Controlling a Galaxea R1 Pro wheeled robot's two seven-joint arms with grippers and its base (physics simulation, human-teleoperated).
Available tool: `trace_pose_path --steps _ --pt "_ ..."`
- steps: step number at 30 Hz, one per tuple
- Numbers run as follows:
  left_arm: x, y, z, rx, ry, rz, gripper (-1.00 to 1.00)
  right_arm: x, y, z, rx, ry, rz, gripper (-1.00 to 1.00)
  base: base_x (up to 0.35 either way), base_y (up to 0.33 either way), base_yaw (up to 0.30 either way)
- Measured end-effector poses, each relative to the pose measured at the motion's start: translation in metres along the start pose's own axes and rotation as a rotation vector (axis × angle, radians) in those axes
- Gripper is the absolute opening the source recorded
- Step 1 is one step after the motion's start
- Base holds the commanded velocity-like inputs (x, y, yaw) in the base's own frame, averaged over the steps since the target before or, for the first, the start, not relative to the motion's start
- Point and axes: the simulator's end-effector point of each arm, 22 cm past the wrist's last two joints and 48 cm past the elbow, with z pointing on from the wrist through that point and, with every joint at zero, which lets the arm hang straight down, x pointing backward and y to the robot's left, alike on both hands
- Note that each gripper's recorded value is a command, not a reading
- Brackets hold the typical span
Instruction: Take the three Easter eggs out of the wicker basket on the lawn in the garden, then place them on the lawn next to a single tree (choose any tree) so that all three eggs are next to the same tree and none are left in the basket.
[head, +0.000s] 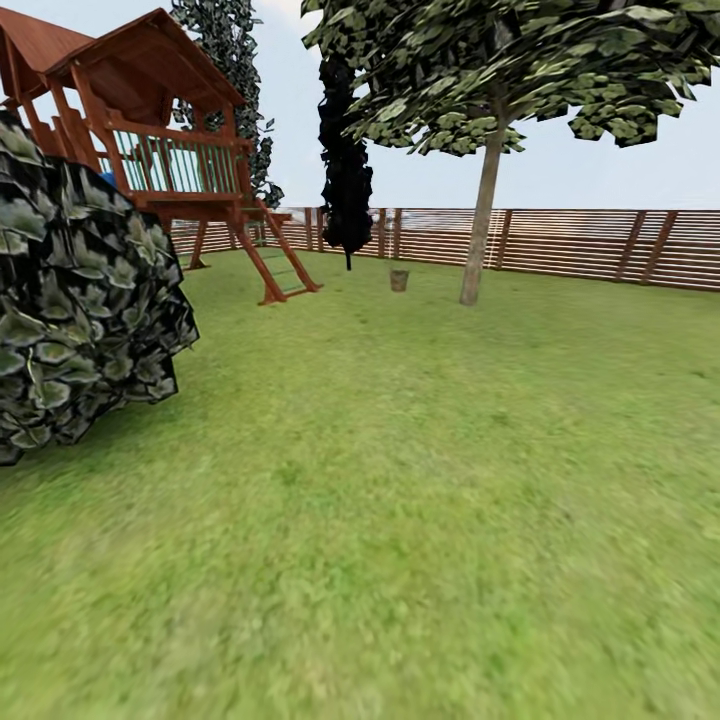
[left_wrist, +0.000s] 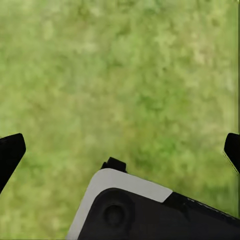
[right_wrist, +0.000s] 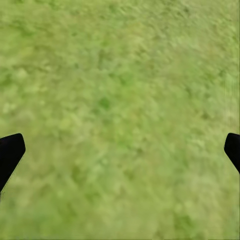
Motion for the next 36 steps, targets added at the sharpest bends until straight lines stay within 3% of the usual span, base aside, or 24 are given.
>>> trace_pose_path --steps 36 --pt "-0.002 -0.0012 0.0 0.002 -0.006 0.0 1.0 -0.0013 -0.0001 0.0001 0.0 -0.003 0.001 1.0 0.329 0.0 0.0"
